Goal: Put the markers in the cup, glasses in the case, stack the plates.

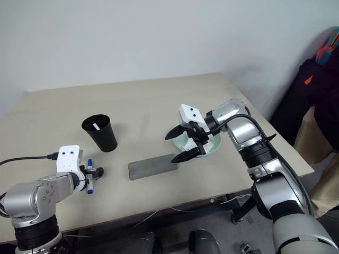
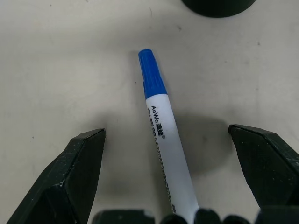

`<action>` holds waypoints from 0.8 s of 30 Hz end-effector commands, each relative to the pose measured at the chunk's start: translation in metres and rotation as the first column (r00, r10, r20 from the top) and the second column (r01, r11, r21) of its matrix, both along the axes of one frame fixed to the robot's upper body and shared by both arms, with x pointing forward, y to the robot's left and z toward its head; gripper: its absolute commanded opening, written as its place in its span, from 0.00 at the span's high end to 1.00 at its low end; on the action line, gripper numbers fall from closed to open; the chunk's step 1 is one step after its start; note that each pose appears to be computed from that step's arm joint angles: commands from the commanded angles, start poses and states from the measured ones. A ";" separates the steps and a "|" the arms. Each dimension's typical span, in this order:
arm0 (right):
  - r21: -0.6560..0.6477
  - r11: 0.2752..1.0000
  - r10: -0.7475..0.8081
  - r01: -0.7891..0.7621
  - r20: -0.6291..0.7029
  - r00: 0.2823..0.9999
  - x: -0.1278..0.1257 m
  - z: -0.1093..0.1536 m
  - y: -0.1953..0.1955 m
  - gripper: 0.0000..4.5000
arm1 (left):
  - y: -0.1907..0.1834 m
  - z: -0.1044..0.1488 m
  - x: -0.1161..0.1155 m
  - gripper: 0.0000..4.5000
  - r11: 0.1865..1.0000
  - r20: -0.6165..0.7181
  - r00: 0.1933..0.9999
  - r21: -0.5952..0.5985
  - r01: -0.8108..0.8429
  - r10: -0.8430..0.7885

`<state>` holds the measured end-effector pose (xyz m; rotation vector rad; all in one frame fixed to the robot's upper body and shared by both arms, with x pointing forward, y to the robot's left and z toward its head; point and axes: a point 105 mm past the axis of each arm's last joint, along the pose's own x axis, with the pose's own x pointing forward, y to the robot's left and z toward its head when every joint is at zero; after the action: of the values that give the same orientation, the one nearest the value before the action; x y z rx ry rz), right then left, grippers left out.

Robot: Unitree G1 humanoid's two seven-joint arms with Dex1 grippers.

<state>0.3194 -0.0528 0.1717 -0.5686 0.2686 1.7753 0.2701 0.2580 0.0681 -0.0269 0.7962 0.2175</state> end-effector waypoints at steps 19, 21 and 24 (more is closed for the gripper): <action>0.031 0.999 0.028 -0.030 0.052 0.998 -0.003 0.012 0.006 0.00 | -0.005 0.004 0.018 0.14 0.997 -0.006 0.998 0.023 -0.068 0.068; 0.031 0.999 0.028 -0.030 0.051 0.998 -0.003 0.012 0.006 0.00 | -0.004 0.003 0.017 0.28 0.997 -0.008 0.997 0.020 -0.074 0.074; 0.032 0.999 0.029 -0.030 0.051 0.998 -0.003 0.012 0.006 0.00 | -0.001 -0.001 0.014 0.52 0.996 -0.024 0.996 0.021 -0.091 0.092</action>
<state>0.3176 -0.0506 0.1704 -0.5664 0.2640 1.7840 0.2861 0.2478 0.0647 -0.0408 0.8195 0.2648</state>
